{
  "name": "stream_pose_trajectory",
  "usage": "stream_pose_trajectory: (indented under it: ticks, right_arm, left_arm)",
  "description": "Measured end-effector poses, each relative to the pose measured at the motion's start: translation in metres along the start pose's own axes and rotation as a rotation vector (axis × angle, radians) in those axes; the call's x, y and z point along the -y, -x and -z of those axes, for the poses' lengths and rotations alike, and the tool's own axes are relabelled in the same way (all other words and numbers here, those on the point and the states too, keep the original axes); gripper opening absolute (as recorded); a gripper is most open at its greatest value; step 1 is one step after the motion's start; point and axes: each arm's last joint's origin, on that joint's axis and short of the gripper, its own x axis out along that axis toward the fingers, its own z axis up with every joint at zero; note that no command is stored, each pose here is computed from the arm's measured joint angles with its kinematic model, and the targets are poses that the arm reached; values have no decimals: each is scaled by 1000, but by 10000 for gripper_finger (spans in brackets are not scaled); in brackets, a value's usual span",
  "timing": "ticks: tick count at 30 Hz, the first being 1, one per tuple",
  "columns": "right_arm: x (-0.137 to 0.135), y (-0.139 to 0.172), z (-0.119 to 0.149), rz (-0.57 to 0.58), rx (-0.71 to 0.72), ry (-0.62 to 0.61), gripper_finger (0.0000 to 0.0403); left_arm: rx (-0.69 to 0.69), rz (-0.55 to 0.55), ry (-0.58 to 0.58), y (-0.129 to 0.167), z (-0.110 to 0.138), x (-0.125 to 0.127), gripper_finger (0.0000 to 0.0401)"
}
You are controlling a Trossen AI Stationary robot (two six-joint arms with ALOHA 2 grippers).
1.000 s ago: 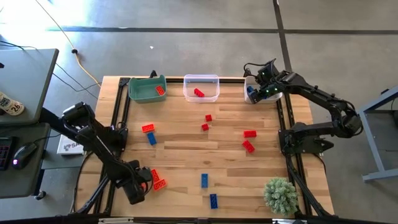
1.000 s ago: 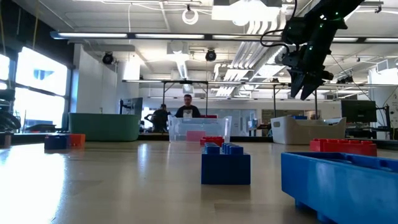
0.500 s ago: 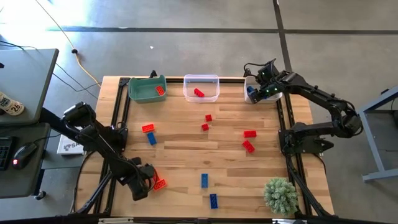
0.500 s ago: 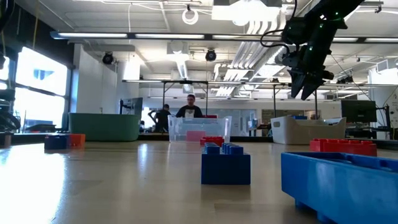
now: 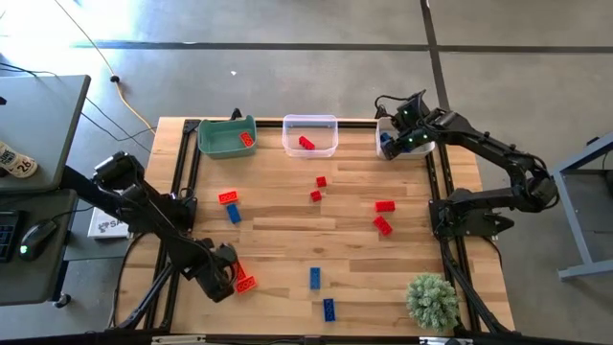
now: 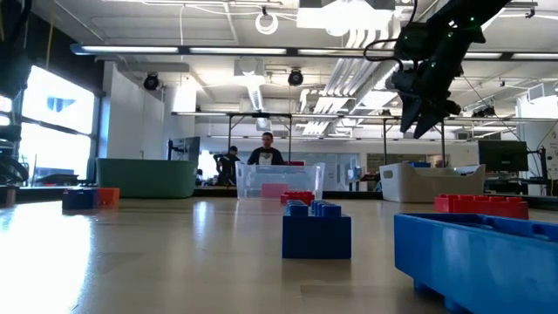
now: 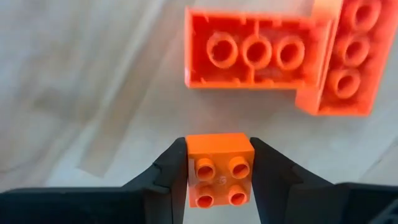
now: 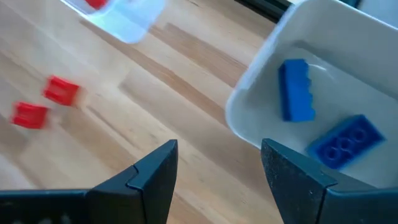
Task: Sort & place blocks by color
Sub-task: Put the orange game piece into the green bin
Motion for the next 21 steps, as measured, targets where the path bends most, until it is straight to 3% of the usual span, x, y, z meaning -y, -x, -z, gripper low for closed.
stream_pose_trajectory:
  ticks: [9, 15, 21]
  right_arm:
    - [-10, 1, -10, -196, 82, -71, 220]
    - [-27, 2, -13, -343, 97, -80, 220]
    - [-46, 2, -8, -392, 54, -131, 220]
  left_arm:
    - [186, -38, 12, 44, -17, -32, 109]
    - [403, -85, 0, 76, -36, -63, 109]
    - [640, -178, 17, 106, -57, -99, 109]
